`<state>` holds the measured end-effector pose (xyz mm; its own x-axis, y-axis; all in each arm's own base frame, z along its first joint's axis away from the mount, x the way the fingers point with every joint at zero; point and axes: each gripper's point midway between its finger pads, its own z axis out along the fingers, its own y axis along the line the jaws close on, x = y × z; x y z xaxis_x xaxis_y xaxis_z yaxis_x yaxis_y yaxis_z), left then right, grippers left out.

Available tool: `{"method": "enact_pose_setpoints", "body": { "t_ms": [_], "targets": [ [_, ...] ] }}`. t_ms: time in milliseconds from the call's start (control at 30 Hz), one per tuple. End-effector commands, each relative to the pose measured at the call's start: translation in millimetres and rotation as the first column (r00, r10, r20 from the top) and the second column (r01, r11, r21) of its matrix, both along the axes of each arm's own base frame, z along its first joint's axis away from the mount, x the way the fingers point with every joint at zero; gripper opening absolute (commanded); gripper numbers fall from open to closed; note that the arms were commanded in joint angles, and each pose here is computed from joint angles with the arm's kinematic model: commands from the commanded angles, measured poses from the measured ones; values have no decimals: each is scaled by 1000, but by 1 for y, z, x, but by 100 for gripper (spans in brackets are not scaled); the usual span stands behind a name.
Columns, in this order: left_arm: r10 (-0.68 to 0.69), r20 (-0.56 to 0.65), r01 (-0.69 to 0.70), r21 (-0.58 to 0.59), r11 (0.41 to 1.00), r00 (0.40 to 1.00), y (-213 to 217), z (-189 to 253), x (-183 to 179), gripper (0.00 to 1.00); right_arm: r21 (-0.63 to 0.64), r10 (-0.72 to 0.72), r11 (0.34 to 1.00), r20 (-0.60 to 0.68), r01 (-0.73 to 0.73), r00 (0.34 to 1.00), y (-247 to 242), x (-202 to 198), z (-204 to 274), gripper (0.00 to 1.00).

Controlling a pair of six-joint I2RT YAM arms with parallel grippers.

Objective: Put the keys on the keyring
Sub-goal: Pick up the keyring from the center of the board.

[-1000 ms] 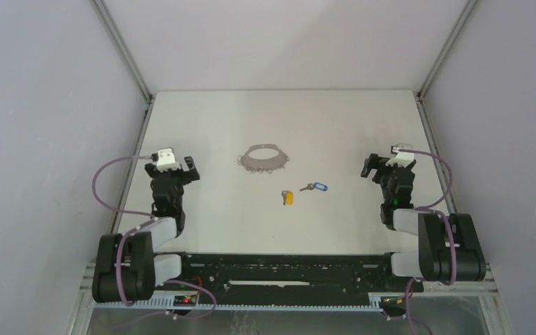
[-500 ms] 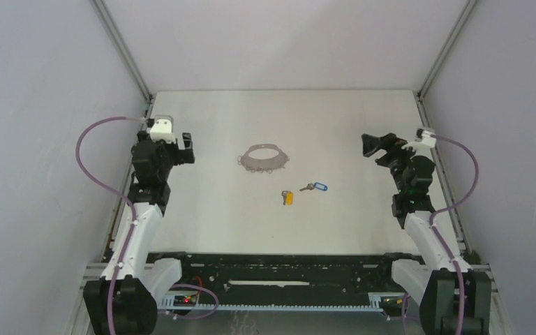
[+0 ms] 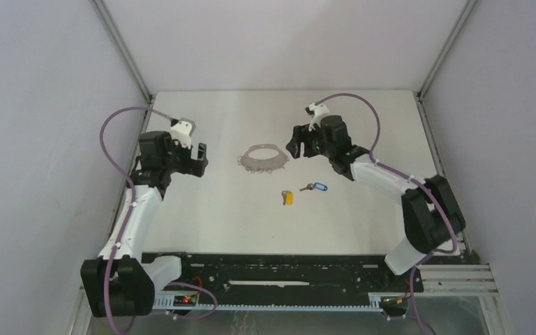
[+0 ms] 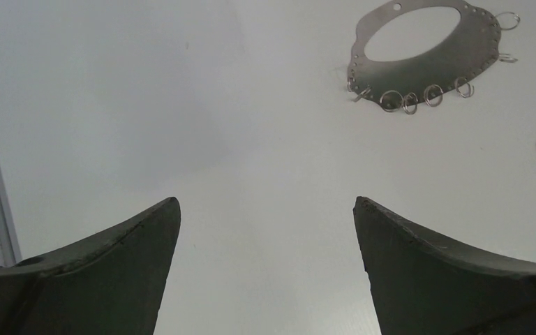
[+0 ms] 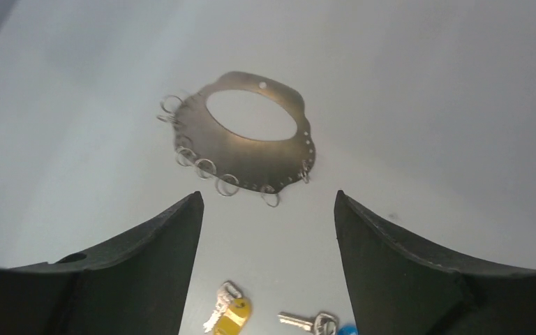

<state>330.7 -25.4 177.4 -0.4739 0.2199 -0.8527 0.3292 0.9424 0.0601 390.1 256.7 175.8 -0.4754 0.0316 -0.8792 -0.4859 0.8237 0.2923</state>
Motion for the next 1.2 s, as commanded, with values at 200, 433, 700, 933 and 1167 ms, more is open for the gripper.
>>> {"method": "enact_pose_setpoints", "body": {
  "t_ms": [200, 433, 700, 933, 1167],
  "targets": [
    [-136, -24, 136, 11, 991, 990, -21, 4, 6, 100, -152, 125, 979, -92, -138, 988, 36, 36, -66, 53],
    [-170, -42, 170, 1, 985, 985, -27, 3, 4, 98, -186, 120, 973, -103, -138, 987, 49, 49, -87, 52],
    [-184, -61, 185, 18, 983, 981, -26, 0, 0, 96, -287, 75, 951, -141, -113, 987, 44, 55, -104, 49],
    [-192, -62, 193, 14, 981, 979, -28, 1, 1, 96, -326, 47, 938, -208, -114, 977, 38, 53, -125, 46],
    [-198, -64, 200, 26, 979, 978, -27, 1, 0, 95, -329, 42, 937, -218, -114, 975, 41, 53, -132, 44]
  ]
}}
